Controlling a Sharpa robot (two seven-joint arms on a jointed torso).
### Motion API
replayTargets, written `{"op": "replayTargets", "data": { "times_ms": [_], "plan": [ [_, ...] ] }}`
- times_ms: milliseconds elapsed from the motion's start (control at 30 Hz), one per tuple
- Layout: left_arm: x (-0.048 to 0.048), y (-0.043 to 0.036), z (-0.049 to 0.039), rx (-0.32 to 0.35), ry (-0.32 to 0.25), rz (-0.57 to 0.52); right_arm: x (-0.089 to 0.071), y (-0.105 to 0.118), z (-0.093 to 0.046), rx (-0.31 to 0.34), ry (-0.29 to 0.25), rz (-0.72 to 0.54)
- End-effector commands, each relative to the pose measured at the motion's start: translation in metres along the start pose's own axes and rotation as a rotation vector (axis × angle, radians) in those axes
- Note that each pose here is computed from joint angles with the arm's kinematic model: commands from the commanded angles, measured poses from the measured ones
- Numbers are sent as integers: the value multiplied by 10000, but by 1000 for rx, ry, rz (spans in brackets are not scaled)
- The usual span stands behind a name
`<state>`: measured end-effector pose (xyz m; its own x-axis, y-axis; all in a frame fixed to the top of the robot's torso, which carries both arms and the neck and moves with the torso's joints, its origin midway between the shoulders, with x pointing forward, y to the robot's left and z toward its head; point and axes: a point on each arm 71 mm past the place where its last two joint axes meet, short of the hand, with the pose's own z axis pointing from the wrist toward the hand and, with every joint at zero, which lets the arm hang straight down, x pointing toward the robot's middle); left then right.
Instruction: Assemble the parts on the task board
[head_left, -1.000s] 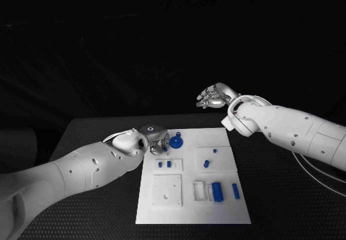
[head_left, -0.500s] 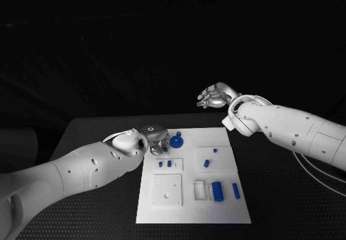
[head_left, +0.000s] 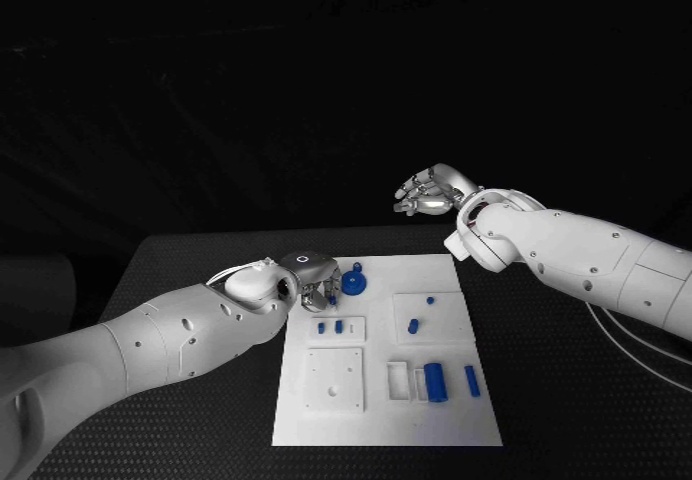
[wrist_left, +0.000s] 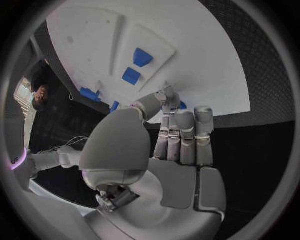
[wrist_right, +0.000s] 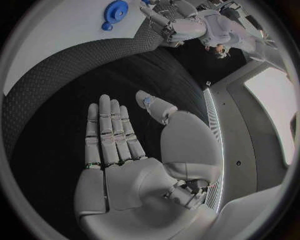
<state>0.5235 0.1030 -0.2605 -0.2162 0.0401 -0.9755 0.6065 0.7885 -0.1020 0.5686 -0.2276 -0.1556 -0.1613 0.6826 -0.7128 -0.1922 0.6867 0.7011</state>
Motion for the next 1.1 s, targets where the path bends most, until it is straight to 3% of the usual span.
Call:
{"op": "replayTargets", "data": {
  "times_ms": [33,1100],
  "plan": [
    [17,-18,-2,1,13,-6,9,10,-1,-12,11,0],
    [43,-16,-18,-1,23,-14,15,15,3,-12,12,0]
  ]
}}
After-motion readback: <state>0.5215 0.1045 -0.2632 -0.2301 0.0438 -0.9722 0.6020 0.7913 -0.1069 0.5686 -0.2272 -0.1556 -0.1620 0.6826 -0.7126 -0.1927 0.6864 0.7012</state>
